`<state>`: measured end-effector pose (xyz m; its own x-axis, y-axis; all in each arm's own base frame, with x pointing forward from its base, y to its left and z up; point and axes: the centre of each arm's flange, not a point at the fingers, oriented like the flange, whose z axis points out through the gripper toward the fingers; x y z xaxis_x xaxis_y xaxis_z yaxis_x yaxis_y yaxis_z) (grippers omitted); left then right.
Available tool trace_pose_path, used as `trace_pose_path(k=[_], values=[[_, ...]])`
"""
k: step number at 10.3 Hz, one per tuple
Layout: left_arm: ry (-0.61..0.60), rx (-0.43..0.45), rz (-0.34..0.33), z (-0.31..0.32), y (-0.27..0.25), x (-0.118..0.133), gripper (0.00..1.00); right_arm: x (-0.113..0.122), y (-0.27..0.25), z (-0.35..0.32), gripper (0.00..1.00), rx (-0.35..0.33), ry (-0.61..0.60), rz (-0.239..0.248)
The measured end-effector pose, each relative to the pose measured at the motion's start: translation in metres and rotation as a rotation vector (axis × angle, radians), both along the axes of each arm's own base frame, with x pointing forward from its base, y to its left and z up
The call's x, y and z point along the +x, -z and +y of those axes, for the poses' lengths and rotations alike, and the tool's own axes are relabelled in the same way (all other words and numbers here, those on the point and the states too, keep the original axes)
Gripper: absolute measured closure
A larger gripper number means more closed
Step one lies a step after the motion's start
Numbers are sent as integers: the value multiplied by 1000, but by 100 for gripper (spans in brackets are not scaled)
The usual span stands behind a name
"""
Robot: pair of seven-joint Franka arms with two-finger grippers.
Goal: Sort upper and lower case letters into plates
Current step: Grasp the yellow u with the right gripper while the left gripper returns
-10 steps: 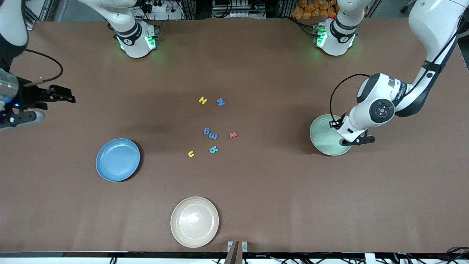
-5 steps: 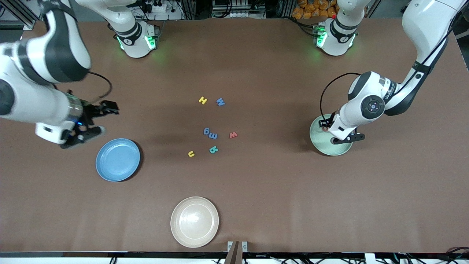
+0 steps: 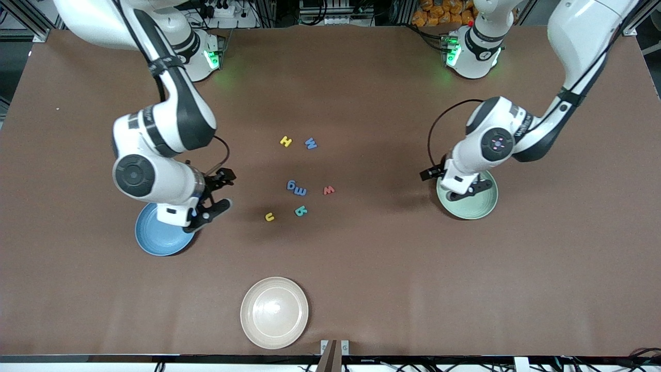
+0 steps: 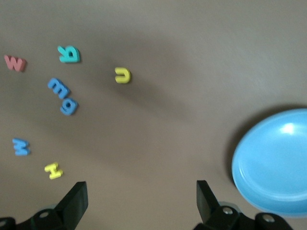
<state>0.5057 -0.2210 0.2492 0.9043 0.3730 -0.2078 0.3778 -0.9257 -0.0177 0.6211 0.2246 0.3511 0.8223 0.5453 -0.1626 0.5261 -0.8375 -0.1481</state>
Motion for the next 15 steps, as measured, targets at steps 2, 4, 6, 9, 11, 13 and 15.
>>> trace_pose_path(k=[2,4,6,9,11,13,15], values=[[-84,-8,-3,-37,-4,-2,0,11,40,20,0,32,-70,-60],[-111,-32,-5,-50,-3,1,0,12,69,48,0,53,-139,-103],[-155,-69,-11,-62,3,2,0,4,80,76,0,62,-179,-129],[-202,-64,3,-111,15,-25,0,1,114,89,0,64,-202,-179],[-208,-50,-3,-126,17,-30,0,-3,140,88,0,63,-202,-189],[-234,-47,-7,-123,16,-24,0,-2,155,81,0,51,-187,-185],[-246,-47,-7,-124,15,-23,0,-5,165,83,0,34,-145,-177]])
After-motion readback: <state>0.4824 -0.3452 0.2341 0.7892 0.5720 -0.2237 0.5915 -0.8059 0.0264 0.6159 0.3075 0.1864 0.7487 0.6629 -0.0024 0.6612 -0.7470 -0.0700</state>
